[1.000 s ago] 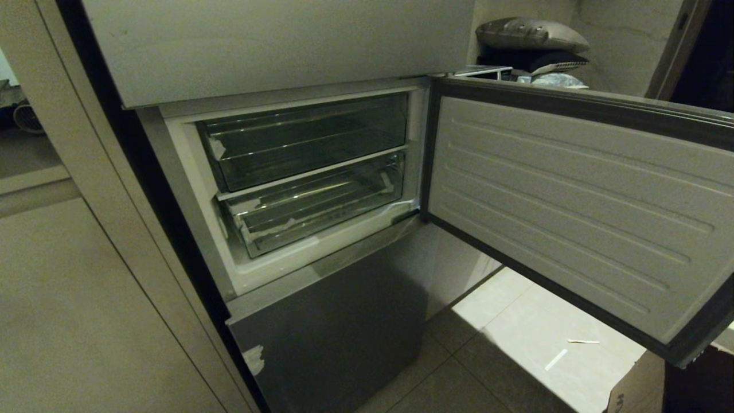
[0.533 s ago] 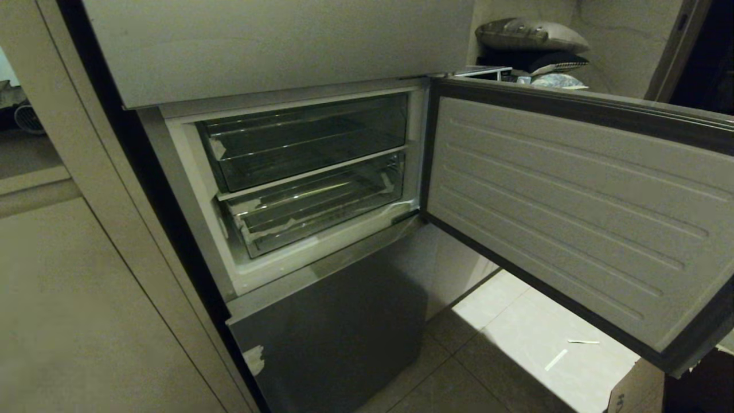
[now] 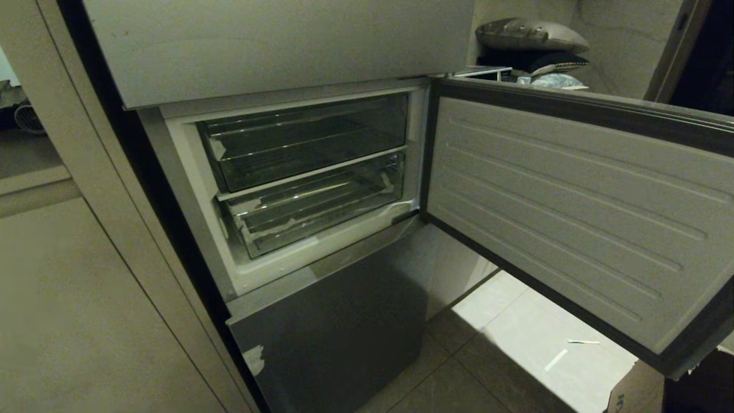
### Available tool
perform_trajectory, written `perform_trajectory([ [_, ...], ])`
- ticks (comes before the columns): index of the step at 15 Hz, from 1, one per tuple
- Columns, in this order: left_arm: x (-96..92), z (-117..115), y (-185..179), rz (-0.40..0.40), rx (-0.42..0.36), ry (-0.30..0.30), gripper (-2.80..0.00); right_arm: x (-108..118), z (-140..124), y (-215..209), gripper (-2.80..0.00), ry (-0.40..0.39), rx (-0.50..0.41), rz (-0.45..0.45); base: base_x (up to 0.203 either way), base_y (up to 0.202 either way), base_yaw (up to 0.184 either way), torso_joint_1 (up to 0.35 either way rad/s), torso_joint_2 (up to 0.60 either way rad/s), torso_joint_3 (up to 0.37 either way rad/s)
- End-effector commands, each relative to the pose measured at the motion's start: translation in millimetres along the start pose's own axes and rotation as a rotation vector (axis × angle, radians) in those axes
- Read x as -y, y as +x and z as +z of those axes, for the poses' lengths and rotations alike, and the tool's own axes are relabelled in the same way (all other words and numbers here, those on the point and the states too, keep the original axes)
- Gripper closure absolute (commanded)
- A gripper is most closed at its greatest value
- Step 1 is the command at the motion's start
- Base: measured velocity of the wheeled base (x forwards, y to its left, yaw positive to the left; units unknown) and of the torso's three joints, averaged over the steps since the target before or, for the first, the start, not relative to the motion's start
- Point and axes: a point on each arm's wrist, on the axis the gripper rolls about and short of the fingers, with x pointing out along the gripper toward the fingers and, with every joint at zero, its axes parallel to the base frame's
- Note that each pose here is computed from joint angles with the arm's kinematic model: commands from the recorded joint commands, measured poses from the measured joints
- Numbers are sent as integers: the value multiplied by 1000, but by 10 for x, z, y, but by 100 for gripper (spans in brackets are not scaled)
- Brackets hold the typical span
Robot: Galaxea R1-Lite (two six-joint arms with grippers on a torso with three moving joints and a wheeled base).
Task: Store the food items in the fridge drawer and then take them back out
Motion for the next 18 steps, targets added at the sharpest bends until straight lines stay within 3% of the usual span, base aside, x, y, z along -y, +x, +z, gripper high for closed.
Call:
perform_trajectory([
  [1,-52,-29,18,214,-8,26,0,2,-86,17,0,0,-30,-1,0,0,0,0,0,0],
  [2,-63,-16,32,254,35,40,0,2,-86,17,0,-3,-30,-1,0,0,0,0,0,0],
  [5,-51,-45,58,197,68,55,0,2,-86,17,0,-3,-30,-1,0,0,0,0,0,0],
  [7,-45,-74,67,170,22,64,0,2,-86,17,0,-2,-30,-1,0,0,0,0,0,0],
  [9,-35,-80,57,133,9,142,0,2,-86,17,0,-3,-30,-1,0,0,0,0,0,0],
  [12,-29,-98,67,111,15,145,0,2,-86,17,0,-3,-30,-1,0,0,0,0,0,0],
  [14,-25,-110,71,29,-5,158,0,2,-86,17,0,-3,-30,-1,0,0,0,0,0,0],
  [16,-21,-136,30,-15,36,167,0,2,-86,17,0,-3,-30,-1,0,0,0,0,0,0],
  [18,-15,-173,-54,5,146,163,0,2,-86,17,0,-3,-30,-1,0,0,0,0,0,0],
])
